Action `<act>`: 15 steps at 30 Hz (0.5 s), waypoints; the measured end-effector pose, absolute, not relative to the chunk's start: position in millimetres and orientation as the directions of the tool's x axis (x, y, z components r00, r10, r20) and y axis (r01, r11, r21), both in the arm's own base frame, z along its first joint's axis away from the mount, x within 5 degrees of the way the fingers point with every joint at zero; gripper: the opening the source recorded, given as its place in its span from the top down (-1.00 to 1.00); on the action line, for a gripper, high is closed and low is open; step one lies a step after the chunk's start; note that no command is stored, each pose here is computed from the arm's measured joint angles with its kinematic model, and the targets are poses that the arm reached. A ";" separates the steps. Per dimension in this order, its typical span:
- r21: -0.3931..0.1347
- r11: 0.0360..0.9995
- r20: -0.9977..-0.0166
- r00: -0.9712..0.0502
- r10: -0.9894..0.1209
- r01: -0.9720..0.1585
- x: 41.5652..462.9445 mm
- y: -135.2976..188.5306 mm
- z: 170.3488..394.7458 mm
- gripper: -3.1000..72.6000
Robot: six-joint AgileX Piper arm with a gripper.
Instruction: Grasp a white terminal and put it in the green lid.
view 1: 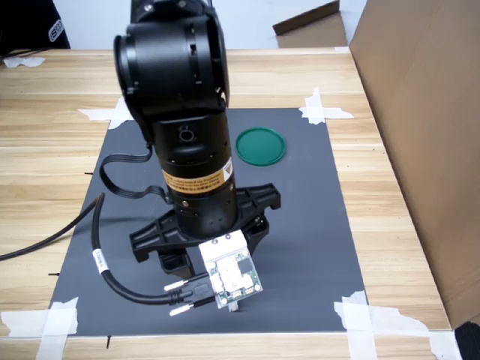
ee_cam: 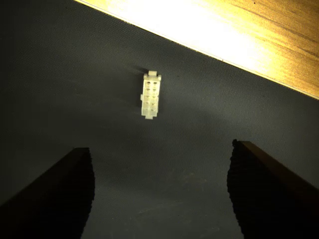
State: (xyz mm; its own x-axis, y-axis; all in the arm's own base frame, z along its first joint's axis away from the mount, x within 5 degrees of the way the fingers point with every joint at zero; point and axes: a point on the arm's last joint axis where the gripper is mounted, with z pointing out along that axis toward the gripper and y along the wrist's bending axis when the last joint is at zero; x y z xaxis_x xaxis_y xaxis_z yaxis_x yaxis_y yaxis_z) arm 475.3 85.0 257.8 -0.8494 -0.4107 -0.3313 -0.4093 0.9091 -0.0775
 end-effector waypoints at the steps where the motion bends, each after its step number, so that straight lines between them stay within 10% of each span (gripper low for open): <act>1: -0.074 0.913 -0.329 -0.854 -0.403 -0.402 475.8 85.1 256.3 -0.84; 15: -0.070 0.919 -0.335 -0.859 -0.388 -0.388 483.1 86.4 241.4 -0.84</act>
